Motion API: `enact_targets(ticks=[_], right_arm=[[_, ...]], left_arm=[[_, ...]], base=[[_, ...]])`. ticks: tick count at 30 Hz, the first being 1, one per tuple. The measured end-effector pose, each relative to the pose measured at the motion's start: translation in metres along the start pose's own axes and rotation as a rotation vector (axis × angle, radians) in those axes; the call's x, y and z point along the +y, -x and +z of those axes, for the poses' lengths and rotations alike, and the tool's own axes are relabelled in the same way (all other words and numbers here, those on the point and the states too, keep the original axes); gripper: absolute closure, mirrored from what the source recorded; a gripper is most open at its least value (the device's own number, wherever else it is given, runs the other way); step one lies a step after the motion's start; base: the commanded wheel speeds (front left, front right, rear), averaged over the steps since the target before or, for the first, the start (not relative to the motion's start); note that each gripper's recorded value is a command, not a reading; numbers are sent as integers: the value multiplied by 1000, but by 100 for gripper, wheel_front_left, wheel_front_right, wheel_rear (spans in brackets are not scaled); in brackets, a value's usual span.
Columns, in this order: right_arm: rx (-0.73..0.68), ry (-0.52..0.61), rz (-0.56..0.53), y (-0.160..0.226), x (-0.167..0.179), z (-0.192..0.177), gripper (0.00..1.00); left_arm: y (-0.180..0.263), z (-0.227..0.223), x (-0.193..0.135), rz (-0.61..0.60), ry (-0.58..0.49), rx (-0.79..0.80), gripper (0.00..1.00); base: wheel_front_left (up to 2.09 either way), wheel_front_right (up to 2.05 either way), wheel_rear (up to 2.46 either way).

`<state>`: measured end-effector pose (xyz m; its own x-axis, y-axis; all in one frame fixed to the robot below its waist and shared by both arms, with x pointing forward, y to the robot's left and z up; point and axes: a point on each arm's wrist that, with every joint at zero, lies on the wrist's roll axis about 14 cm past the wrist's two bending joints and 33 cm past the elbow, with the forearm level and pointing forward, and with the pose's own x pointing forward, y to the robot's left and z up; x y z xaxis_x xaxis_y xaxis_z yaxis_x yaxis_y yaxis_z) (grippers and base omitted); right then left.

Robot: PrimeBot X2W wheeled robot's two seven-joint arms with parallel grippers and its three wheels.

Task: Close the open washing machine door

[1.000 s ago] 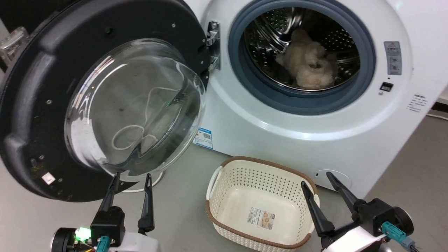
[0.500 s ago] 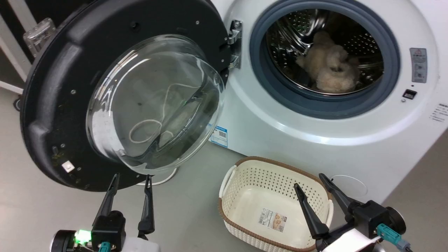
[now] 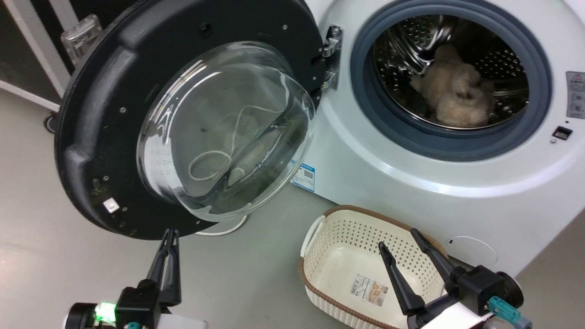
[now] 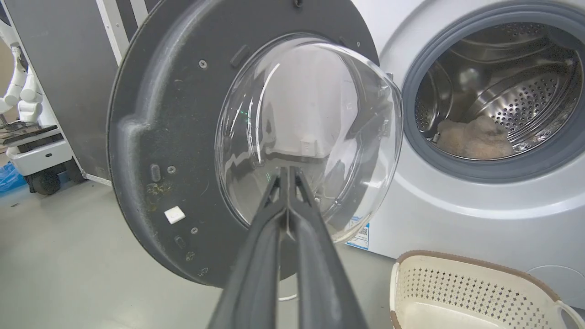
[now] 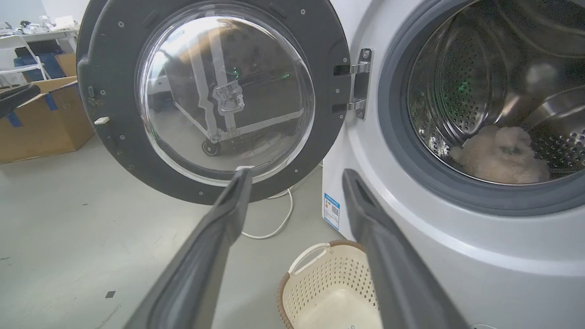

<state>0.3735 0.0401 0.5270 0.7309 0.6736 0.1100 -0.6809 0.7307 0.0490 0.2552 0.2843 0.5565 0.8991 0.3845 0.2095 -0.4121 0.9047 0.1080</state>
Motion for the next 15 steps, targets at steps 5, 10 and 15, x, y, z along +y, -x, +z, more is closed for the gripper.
enact_targets(ticks=[5,10,15], right_arm=[[-7,-6,18,-4,5,-1,0],[-9,-13,16,-6,3,-3,0],[2,-30,-6,-4,-10,-14,0]], left_arm=[[1,12,20,63,30,-39,100],[-4,31,50,132,87,-106,100],[-37,58,113,240,220,-227,100]], base=[[0,0,0],[0,0,0],[0,0,0]])
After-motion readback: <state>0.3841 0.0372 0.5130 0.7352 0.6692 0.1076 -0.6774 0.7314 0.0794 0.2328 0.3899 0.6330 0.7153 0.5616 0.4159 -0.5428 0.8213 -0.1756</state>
